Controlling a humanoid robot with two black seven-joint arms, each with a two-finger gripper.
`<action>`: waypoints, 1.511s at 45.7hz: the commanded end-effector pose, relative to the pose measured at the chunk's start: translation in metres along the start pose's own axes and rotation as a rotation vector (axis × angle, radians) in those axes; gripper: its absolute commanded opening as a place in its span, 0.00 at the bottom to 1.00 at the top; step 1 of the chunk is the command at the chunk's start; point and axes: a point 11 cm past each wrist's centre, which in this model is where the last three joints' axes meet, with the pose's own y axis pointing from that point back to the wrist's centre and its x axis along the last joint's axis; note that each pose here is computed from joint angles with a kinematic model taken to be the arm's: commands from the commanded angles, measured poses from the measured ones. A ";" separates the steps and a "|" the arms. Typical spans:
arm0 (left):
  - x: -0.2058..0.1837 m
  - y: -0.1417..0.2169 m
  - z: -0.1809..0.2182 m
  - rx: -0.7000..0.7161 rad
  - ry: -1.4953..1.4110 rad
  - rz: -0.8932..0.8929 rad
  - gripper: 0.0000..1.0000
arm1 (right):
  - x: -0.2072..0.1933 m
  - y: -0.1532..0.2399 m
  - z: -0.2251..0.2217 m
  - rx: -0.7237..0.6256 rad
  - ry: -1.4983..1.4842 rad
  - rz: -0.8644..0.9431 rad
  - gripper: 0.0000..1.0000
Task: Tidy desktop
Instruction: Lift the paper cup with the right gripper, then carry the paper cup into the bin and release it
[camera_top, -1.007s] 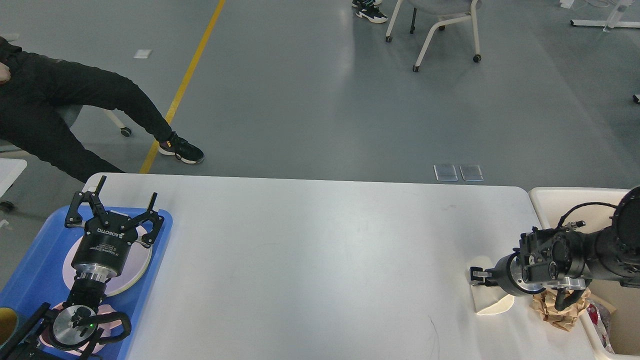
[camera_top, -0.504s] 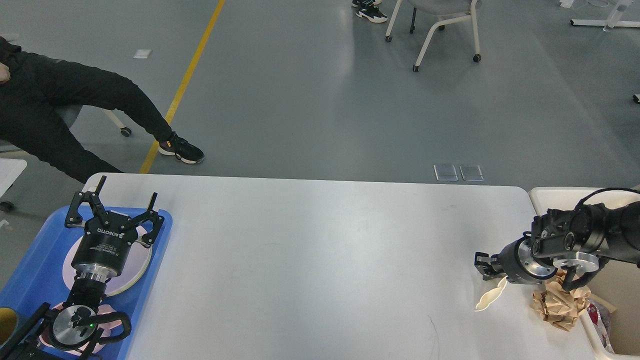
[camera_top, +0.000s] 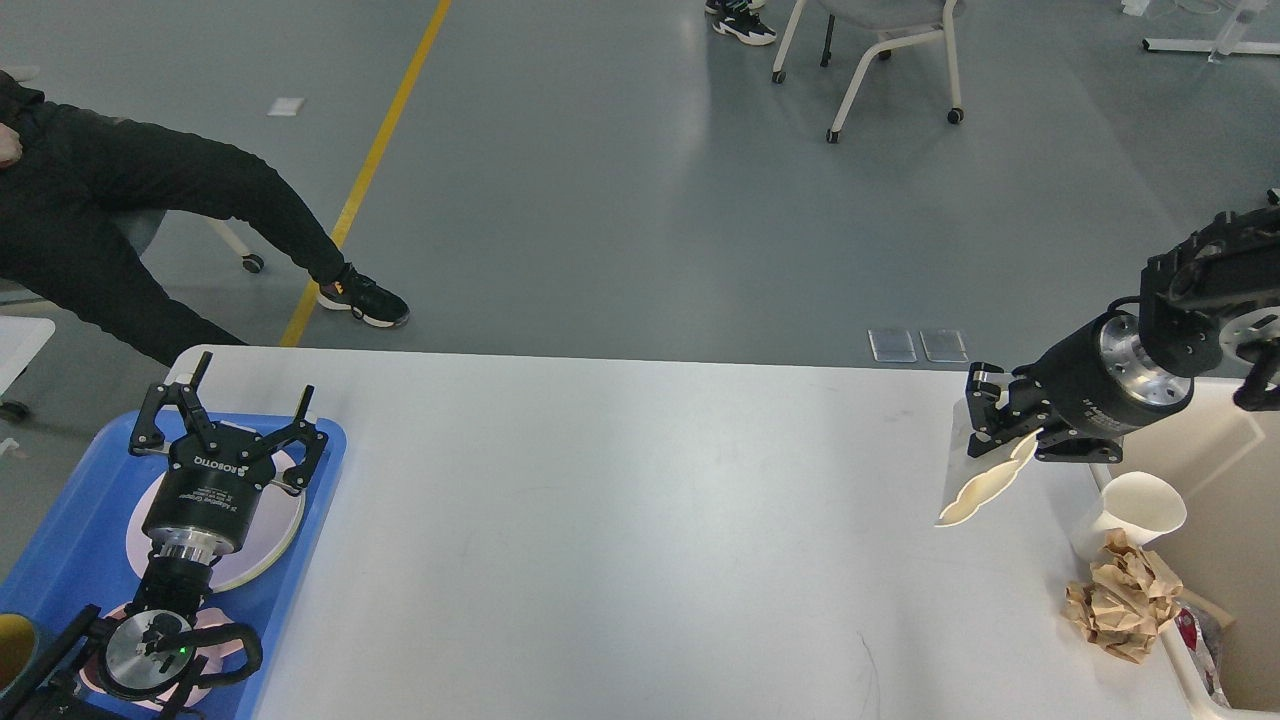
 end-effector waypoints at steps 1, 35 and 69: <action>0.000 0.000 0.000 0.000 0.000 0.000 0.96 | -0.012 0.036 -0.006 -0.020 0.011 -0.036 0.00; 0.000 0.000 0.000 0.002 0.000 0.000 0.96 | 0.060 0.072 0.162 -0.216 -0.415 0.416 0.00; 0.000 0.000 0.000 0.000 0.000 0.000 0.96 | 0.005 -0.137 0.350 -0.503 -0.507 0.655 0.00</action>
